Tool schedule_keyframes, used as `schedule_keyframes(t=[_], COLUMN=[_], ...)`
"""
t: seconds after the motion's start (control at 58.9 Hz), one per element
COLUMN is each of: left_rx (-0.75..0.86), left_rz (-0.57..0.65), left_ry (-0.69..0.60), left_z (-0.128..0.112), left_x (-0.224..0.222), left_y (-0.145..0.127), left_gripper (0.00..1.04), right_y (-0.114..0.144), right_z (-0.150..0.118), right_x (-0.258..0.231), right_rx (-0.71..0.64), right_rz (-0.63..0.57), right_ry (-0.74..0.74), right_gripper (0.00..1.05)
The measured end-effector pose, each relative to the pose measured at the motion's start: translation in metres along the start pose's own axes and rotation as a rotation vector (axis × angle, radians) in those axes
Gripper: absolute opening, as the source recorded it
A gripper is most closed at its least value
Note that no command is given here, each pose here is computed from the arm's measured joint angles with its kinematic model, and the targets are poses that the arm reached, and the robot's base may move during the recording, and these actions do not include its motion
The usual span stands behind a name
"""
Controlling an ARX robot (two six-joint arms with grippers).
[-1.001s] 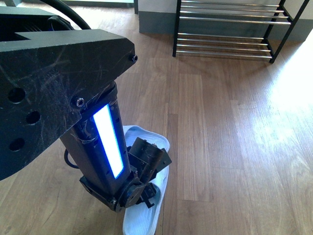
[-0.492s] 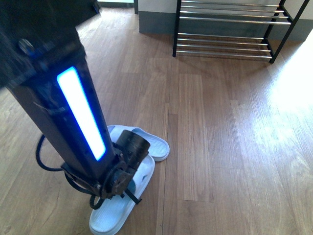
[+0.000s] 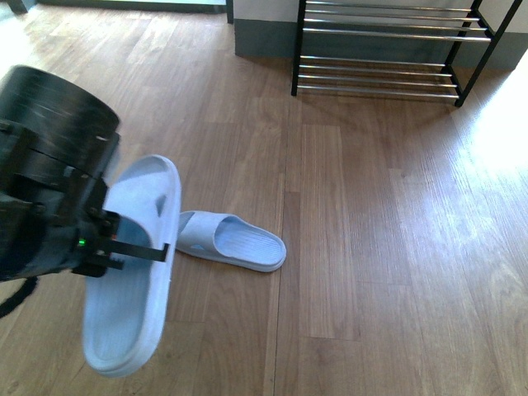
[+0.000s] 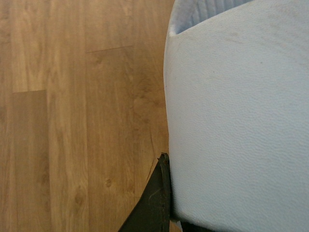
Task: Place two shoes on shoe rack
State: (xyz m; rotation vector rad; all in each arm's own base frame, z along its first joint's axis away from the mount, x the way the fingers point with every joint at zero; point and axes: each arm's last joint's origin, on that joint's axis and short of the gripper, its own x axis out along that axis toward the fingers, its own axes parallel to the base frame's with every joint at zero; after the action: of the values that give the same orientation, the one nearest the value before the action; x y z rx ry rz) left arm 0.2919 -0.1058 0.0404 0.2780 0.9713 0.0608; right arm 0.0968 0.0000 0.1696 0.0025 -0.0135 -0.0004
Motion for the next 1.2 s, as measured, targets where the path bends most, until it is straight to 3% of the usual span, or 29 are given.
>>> schedule_keyframes(t=[0.356, 0.526, 0.645, 0.747, 1.205], left_rx=[-0.078, -0.129, -0.243, -0.387, -0.358], left_rz=[0.140, 0.240, 0.428, 0.515, 0.513], left_ry=[-0.159, -0.175, -0.291, -0.458, -0.455], left_z=[-0.018, -0.054, -0.097, -0.116, -0.118], left_x=[-0.079, -0.128, -0.182, -0.188, -0.187], left_y=[0.056, 0.079, 0.105, 0.116, 0.116], left_gripper=[0.02, 0.02, 0.02, 0.02, 0.02], right_y=[0.000, 0.000, 0.000, 0.000, 0.000], right_z=[0.000, 0.000, 0.000, 0.000, 0.000], right_x=[0.000, 0.000, 0.000, 0.000, 0.000], right_rx=[0.000, 0.000, 0.000, 0.000, 0.000], right_rz=[0.000, 0.000, 0.000, 0.000, 0.000], right_ry=[0.000, 0.000, 0.000, 0.000, -0.001], right_gripper=[0.96, 0.96, 0.96, 0.96, 0.96])
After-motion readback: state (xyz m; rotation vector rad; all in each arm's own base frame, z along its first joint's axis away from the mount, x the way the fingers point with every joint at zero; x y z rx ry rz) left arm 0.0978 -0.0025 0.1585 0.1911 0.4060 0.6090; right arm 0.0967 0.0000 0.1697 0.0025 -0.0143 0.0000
